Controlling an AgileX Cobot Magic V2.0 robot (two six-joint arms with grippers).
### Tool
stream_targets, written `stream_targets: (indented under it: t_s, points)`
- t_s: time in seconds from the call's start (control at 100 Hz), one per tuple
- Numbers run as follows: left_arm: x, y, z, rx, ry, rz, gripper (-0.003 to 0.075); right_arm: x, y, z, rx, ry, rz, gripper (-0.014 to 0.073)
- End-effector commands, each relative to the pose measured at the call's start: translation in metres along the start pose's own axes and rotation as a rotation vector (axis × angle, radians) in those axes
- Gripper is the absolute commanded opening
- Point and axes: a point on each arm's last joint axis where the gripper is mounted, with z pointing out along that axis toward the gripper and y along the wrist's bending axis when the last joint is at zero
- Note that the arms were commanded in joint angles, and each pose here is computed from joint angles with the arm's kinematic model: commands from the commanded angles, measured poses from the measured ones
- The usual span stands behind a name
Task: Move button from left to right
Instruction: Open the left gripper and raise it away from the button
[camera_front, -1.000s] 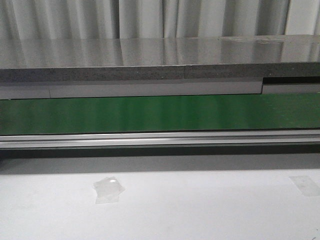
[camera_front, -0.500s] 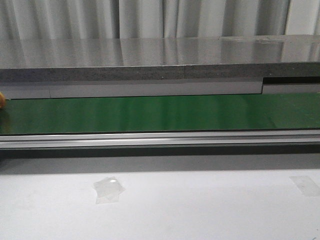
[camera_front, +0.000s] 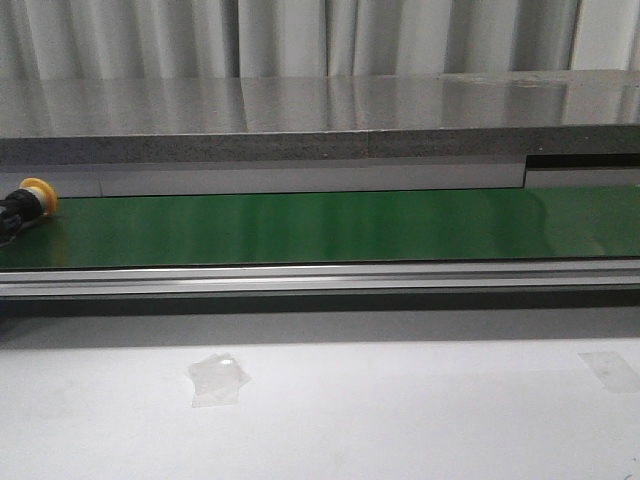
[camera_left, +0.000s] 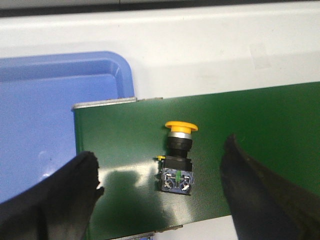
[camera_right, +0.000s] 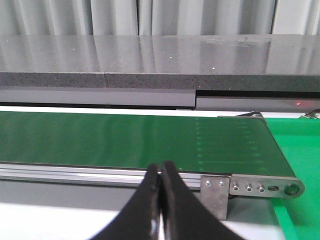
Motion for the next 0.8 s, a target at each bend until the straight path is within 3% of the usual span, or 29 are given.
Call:
stream_targets:
  t_s: [0.0,0.15,0.34,0.57,0.79]
  points:
    - [-0.011,-0.015,-0.042,-0.005,-0.182,0.022,0.0494,-0.013,0.0,-0.003,-0.001,-0.115,-0.008,-0.0101]
    - [-0.002,-0.026,-0.08,-0.051,-0.349,0.056,0.0494,-0.013,0.0,-0.003,-0.001,-0.115,-0.008,-0.0101]
    - [0.033,-0.04,-0.104,-0.06,-0.528,0.063,0.0495,-0.013,0.0,-0.003,-0.001,-0.115,-0.008,-0.0101]
    - [0.09,-0.047,-0.106,-0.09,-0.715,0.057,0.0495,-0.013,0.0,-0.003,-0.001,-0.115,-0.008,-0.0101]
    - [0.149,-0.051,-0.096,-0.123,-0.782,0.056,0.0495,-0.013,0.0,-0.003,-0.001,-0.115,-0.008,-0.0101]
